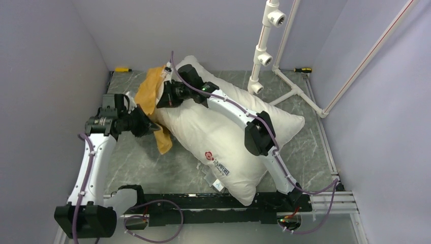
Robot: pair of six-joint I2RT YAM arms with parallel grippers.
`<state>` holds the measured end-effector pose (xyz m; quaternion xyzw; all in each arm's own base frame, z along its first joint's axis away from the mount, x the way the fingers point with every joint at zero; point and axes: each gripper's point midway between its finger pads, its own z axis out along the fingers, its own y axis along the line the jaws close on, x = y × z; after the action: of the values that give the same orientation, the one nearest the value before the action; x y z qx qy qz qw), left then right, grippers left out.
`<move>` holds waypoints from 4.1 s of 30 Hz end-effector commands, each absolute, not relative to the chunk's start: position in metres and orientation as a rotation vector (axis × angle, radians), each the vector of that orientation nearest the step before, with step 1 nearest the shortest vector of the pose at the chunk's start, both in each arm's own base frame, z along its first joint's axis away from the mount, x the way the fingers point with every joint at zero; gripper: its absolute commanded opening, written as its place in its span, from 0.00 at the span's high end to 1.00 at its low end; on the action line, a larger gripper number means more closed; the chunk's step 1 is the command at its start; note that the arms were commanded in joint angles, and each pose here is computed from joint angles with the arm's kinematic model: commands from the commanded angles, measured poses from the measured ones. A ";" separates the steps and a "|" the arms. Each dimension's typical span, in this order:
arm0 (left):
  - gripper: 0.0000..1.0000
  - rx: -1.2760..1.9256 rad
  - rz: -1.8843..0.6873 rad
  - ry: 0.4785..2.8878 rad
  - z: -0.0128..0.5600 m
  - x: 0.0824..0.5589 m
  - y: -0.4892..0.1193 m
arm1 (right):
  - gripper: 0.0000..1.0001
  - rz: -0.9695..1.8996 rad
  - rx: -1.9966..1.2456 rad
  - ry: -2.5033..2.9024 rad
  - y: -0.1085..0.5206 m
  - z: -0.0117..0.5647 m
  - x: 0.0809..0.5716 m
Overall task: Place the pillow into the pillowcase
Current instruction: Stuff the pillow into the pillowcase.
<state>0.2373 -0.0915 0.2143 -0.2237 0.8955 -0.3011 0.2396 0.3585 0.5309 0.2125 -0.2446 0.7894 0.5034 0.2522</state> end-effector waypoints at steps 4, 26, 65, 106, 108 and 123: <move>1.00 -0.388 -0.823 2.510 0.234 0.245 -0.118 | 1.00 1.816 -0.801 1.750 0.548 0.327 0.327; 0.14 -0.214 0.064 2.571 0.221 0.316 -0.044 | 1.00 1.882 -0.684 2.107 0.516 0.215 0.318; 0.93 0.316 -0.713 2.279 0.339 0.306 -0.186 | 1.00 2.084 -0.827 2.069 0.527 0.223 0.287; 1.00 -0.378 -0.268 2.453 0.212 0.425 -0.032 | 0.34 1.234 -0.997 2.229 0.460 0.242 0.282; 1.00 -0.375 -0.262 2.470 0.212 0.414 -0.031 | 0.27 1.133 -0.944 2.182 0.446 0.260 0.300; 1.00 -0.354 -0.355 2.471 0.206 0.381 -0.044 | 0.10 1.123 -0.399 2.079 0.454 0.251 0.472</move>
<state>0.3865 -0.0326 0.1924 -0.1511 0.9361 -0.1050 0.2999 0.4398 0.4440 0.2932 -0.2288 0.7871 0.4264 0.3824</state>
